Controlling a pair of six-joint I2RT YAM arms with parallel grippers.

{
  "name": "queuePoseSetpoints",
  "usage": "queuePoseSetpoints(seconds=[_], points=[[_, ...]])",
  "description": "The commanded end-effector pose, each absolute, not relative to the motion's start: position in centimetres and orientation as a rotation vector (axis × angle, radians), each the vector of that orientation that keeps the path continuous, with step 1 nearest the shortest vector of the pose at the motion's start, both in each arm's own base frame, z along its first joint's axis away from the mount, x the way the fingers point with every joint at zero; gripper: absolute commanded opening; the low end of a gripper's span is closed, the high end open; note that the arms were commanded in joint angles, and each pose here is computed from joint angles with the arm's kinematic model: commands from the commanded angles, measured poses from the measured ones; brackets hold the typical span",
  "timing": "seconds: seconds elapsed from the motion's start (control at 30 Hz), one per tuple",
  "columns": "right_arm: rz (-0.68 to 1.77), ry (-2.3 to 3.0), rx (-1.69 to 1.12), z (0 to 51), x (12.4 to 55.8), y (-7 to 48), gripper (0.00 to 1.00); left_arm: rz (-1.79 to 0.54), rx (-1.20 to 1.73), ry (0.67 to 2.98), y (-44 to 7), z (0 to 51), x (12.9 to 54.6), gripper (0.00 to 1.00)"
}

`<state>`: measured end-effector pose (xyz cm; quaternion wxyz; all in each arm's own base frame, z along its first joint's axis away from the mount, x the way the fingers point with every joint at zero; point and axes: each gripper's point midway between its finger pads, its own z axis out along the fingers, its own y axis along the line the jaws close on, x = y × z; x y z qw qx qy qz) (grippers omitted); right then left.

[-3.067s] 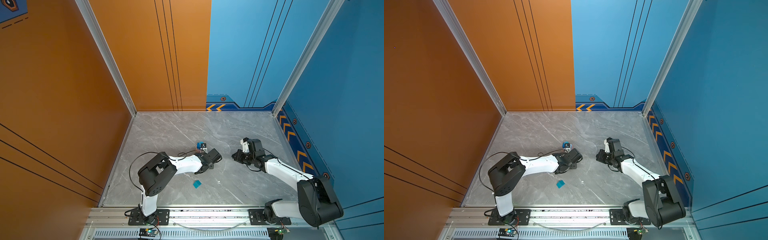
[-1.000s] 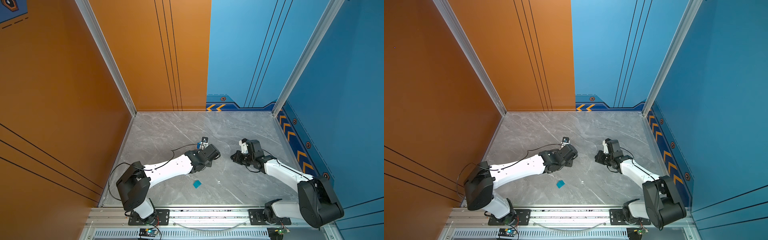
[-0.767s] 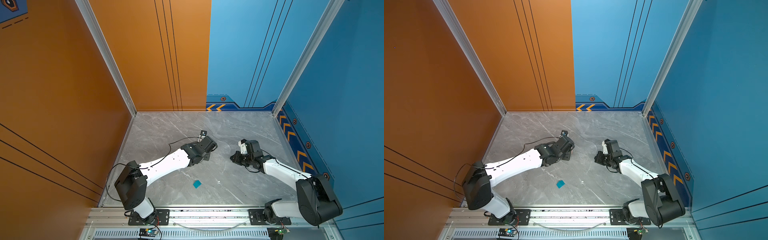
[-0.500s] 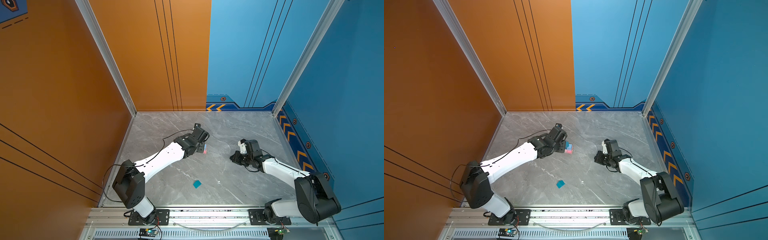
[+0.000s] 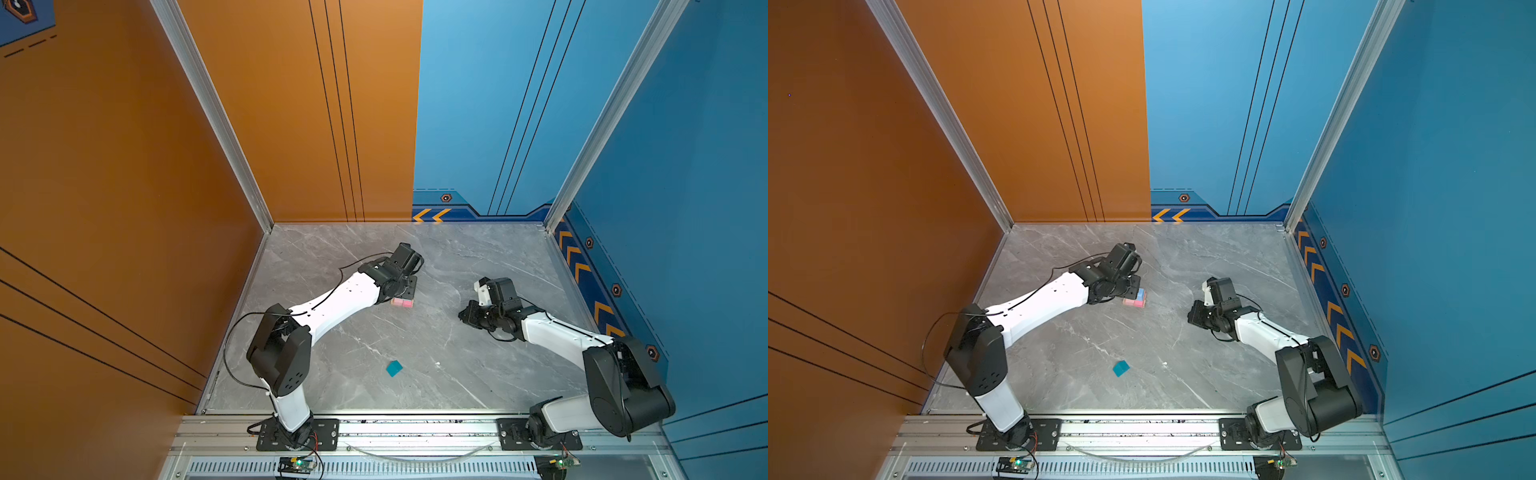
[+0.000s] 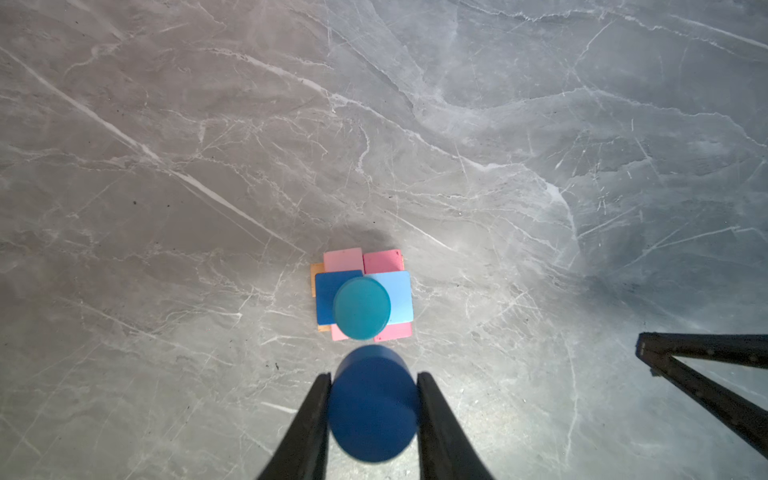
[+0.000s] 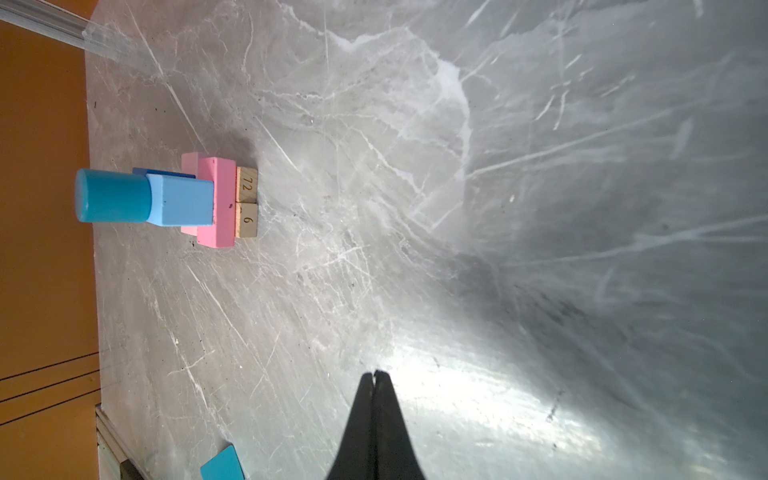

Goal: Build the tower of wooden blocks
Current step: 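Lift the dark blue cylinder with the left gripper over the teal cylinder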

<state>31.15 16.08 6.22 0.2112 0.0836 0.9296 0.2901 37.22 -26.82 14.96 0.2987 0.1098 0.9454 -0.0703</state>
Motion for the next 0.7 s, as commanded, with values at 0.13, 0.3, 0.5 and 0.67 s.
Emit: queuePoseSetpoints(seconds=[0.13, 0.3, 0.5, 0.67], points=[[0.811, 2.599, 0.228, 6.2, 31.3, 16.2, 0.0, -0.198, 0.323, 2.534, -27.7, 14.3, 38.2, 0.33], [0.809, 2.602, 0.232, 6.1, 31.3, 16.1, 0.0, -0.182, 0.321, 2.552, -27.7, 13.4, 38.6, 0.33], [0.815, 2.61, 0.235, 5.8, 31.4, 16.2, 0.0, -0.175, 0.293, 2.563, -27.3, 13.0, 38.9, 0.33], [0.816, 2.614, 0.236, 5.6, 31.5, 16.3, 0.0, -0.17, 0.285, 2.564, -27.2, 12.8, 39.2, 0.33]])
